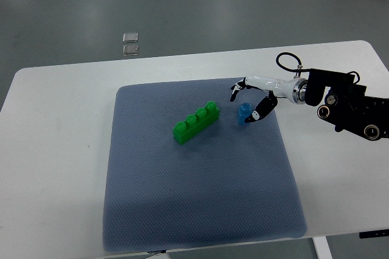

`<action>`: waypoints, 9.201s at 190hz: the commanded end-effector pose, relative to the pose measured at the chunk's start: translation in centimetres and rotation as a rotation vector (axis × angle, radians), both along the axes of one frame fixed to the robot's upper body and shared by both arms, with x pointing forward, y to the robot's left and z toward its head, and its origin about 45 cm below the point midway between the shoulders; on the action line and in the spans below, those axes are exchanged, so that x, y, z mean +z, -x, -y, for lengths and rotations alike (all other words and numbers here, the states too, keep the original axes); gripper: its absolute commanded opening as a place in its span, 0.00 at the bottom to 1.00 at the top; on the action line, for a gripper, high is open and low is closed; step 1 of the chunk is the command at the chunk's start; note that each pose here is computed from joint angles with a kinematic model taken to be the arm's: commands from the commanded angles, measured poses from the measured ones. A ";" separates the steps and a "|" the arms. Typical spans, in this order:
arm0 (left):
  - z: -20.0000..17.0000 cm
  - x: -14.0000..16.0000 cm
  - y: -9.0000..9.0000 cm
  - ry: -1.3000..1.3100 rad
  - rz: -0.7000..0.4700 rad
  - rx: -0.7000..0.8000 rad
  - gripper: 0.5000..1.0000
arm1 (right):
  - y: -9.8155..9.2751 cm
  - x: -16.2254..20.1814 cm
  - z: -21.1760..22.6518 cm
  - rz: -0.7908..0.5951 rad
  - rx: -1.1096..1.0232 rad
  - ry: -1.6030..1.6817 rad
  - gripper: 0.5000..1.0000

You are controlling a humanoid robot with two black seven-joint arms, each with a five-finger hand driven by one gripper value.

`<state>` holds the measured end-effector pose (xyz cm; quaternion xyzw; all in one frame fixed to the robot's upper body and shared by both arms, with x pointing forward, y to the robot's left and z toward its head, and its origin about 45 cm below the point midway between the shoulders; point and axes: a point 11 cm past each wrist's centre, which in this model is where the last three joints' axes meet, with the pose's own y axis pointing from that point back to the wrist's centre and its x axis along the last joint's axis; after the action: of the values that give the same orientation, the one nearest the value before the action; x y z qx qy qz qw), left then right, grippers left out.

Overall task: Stack blue block on green block with right hand
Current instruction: 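Close the right hand fingers around the blue block, then lift the blue block and carry it over the green block, then lower the blue block onto the green block's studs and press, then open the right hand and lift it away from the stack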

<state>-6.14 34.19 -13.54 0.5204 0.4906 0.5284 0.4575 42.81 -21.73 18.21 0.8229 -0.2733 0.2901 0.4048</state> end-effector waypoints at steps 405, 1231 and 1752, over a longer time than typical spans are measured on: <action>0.0 0.0 0.0 0.000 0.000 0.000 1.00 | 0.7 -0.9 -0.3 0.042 0.097 0.115 0.30; 0.0 0.0 0.0 0.000 0.000 0.000 1.00 | 0.4 1.8 -9.8 0.422 0.656 0.304 0.19; 0.0 0.0 0.0 0.000 0.000 0.000 1.00 | -3.7 2.0 1.5 -0.560 -0.702 -1.241 0.81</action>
<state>-6.14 34.19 -13.54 0.5202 0.4907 0.5285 0.4575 46.70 -23.35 20.87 0.8271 -0.5100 -0.2354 0.0192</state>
